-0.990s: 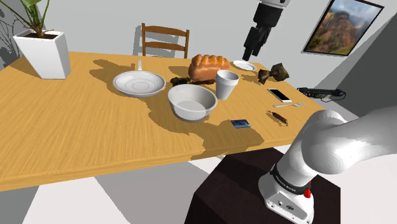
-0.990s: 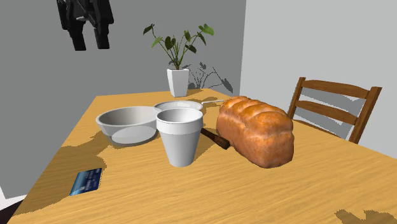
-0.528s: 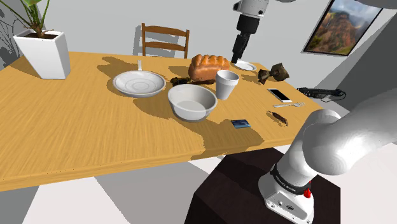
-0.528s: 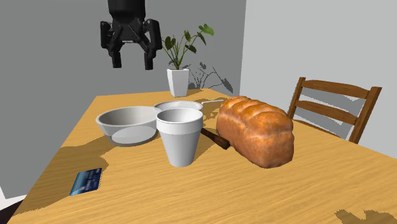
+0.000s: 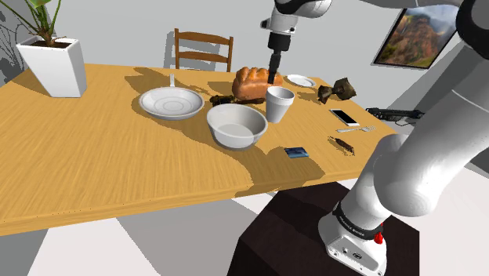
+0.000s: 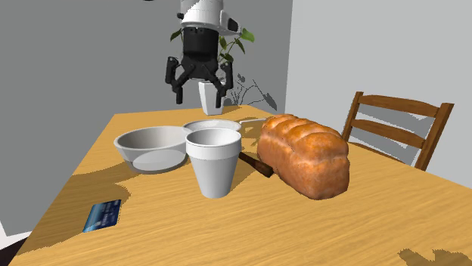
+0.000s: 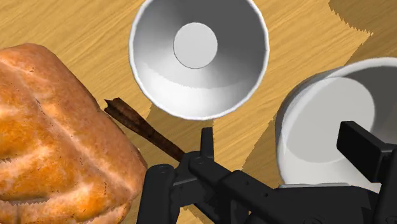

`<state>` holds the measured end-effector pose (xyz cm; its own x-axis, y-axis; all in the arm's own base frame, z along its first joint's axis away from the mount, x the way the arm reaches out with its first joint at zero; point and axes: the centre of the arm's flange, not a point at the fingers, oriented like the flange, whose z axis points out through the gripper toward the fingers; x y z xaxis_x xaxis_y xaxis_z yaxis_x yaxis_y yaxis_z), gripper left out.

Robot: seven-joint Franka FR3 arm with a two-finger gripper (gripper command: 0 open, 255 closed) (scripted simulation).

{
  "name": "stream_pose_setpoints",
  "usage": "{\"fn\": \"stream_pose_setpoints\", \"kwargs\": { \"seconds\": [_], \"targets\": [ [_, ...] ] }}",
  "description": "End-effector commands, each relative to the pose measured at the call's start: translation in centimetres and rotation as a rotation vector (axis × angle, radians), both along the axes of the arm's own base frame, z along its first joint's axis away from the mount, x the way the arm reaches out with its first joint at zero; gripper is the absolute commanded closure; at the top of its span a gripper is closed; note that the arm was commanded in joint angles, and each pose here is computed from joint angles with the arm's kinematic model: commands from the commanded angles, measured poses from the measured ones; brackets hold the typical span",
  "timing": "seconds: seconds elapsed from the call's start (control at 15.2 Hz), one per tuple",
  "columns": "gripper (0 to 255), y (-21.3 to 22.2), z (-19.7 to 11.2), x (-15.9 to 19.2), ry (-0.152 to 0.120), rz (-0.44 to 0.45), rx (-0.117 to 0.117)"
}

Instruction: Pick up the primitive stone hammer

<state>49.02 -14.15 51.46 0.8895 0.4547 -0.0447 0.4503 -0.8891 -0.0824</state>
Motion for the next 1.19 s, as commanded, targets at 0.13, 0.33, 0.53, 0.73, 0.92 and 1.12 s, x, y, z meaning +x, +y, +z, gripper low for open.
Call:
{"fn": "stream_pose_setpoints", "kwargs": {
  "seconds": [0.13, 0.33, 0.53, 0.73, 0.92, 1.12],
  "targets": [
    [0, -0.7, -3.3, 4.8, 0.030, 0.123, 0.020],
    [0, -0.8, -5.7, 8.4, 0.052, 0.210, 0.035],
    [0, -0.7, -8.3, 11.9, 0.075, 0.298, 0.050],
    [0, -0.2, -10.9, 15.3, 0.097, 0.386, 0.065],
    [0, 0.0, -12.6, 16.2, 0.103, 0.409, 0.068],
    [0, 0.0, -14.2, 16.2, 0.103, 0.409, 0.068]
  ]
}}
